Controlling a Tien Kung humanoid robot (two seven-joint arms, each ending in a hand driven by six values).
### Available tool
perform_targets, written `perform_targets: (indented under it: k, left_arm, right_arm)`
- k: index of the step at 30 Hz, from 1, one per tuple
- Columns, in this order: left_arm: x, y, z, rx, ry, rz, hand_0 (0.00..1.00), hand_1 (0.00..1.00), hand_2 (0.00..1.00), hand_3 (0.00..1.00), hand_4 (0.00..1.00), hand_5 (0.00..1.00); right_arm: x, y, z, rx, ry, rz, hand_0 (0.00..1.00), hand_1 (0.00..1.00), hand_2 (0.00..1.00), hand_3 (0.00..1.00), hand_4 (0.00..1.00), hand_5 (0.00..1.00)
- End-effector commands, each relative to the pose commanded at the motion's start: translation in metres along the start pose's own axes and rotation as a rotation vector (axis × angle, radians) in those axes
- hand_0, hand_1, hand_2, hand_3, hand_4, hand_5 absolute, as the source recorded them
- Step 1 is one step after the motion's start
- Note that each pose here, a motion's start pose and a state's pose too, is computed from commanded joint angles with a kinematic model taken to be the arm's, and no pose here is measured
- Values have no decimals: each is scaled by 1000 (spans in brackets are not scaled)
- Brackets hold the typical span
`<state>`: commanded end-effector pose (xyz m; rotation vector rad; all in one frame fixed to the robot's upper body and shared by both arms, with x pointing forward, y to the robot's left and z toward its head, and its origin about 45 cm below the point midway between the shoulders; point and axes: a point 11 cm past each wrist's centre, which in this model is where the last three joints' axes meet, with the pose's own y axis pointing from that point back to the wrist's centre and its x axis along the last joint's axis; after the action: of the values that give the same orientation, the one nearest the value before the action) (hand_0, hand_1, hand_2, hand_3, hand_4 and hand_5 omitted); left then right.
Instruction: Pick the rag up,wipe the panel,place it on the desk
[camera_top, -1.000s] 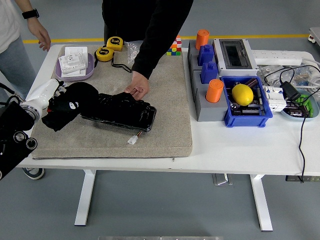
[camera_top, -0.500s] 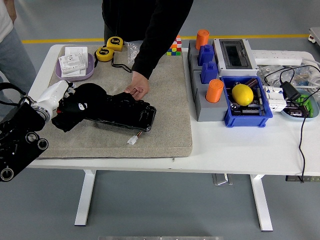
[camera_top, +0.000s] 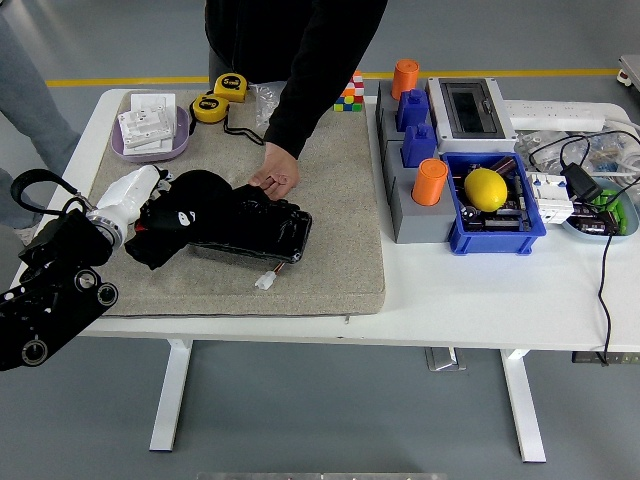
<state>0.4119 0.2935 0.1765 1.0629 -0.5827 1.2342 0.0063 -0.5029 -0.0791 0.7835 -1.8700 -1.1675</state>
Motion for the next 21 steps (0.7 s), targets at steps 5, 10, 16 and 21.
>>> perform_targets:
  k: [5, 10, 16, 21]
  left_arm:
    - [-7, 1, 9, -22, -19, -13, 293, 174, 324, 538, 526, 90]
    - [-14, 2, 18, -41, -39, -25, 294, 173, 324, 538, 524, 89]
    - [-22, 2, 29, -64, -56, -39, 294, 173, 324, 539, 525, 88]
    - [-29, 3, 38, -81, -66, -51, 294, 173, 324, 539, 525, 88]
  right_arm:
    - [0, 0, 0, 1, 1, 0, 741, 710, 704, 600, 998, 522]
    - [0, 0, -1, 1, 1, 0, 739, 710, 704, 600, 998, 521]
    - [1, 0, -2, 3, 0, 1, 739, 711, 704, 600, 998, 520]
    - [2, 0, -3, 4, 1, 1, 739, 711, 704, 600, 998, 520]
